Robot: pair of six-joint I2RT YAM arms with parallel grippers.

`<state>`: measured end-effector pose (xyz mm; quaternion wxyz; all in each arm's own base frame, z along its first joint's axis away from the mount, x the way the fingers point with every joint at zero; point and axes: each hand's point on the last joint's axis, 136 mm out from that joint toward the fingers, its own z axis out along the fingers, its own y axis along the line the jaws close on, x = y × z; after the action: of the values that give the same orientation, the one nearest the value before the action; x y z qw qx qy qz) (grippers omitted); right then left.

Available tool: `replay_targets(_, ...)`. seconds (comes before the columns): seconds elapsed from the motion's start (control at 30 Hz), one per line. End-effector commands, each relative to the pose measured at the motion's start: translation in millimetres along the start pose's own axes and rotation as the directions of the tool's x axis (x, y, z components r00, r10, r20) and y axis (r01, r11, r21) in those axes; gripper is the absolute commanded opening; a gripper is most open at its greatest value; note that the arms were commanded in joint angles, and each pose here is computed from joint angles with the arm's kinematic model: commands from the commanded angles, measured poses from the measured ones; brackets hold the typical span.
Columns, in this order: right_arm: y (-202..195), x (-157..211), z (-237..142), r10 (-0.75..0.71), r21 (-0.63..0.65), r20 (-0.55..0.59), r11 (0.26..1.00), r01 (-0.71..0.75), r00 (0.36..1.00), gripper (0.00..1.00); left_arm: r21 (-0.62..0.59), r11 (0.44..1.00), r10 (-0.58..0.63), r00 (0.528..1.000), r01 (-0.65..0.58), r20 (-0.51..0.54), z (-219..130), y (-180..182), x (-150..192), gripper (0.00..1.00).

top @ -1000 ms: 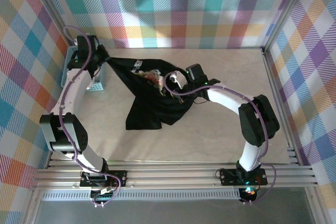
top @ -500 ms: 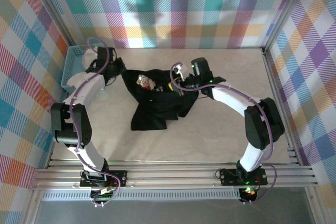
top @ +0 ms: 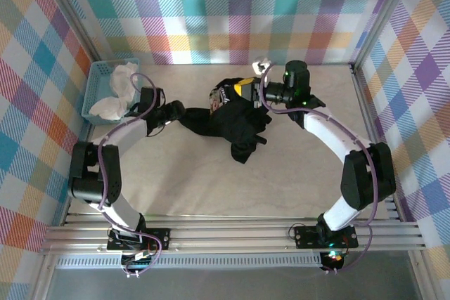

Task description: Fold the inside-out t-shirt

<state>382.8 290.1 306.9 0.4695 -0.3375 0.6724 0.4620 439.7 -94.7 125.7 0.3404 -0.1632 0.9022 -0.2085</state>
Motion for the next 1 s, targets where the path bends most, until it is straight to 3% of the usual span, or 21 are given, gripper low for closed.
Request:
replay_targets(0.0,18,-2,3,-0.079,-0.112,-0.002,0.991,0.079,0.997,0.0,0.295,0.952,0.064,0.996,-0.079,0.062,-36,-81,-19,0.8)
replay_targets(0.2,14,6,7,-0.072,-0.124,-0.034,0.99,0.067,0.997,0.0,0.543,0.834,0.169,0.982,-0.098,-0.082,-36,-166,20,0.95)
replay_targets(0.37,12,13,8,-0.062,-0.119,-0.049,0.991,0.056,0.997,0.0,0.589,0.8,0.204,0.975,-0.113,-0.091,-39,-192,31,0.94)
replay_targets(0.43,12,15,7,-0.061,-0.118,-0.048,0.991,0.055,0.997,0.0,0.57,0.814,0.211,0.971,-0.108,-0.116,-31,-193,36,0.91)
replay_targets(0.6,15,12,5,-0.072,-0.116,-0.04,0.991,0.067,0.997,0.0,0.515,0.853,0.189,0.97,-0.084,-0.156,-6,-186,40,0.73)
replay_targets(0.8,16,8,3,-0.081,-0.106,-0.036,0.991,0.076,0.996,0.0,0.542,0.838,0.194,0.963,-0.063,-0.187,9,-199,42,0.53)
replay_targets(0.97,11,-10,-1,-0.089,-0.048,-0.002,0.995,0.089,0.996,0.0,0.474,0.879,0.14,0.975,-0.042,-0.174,24,-184,30,0.22)
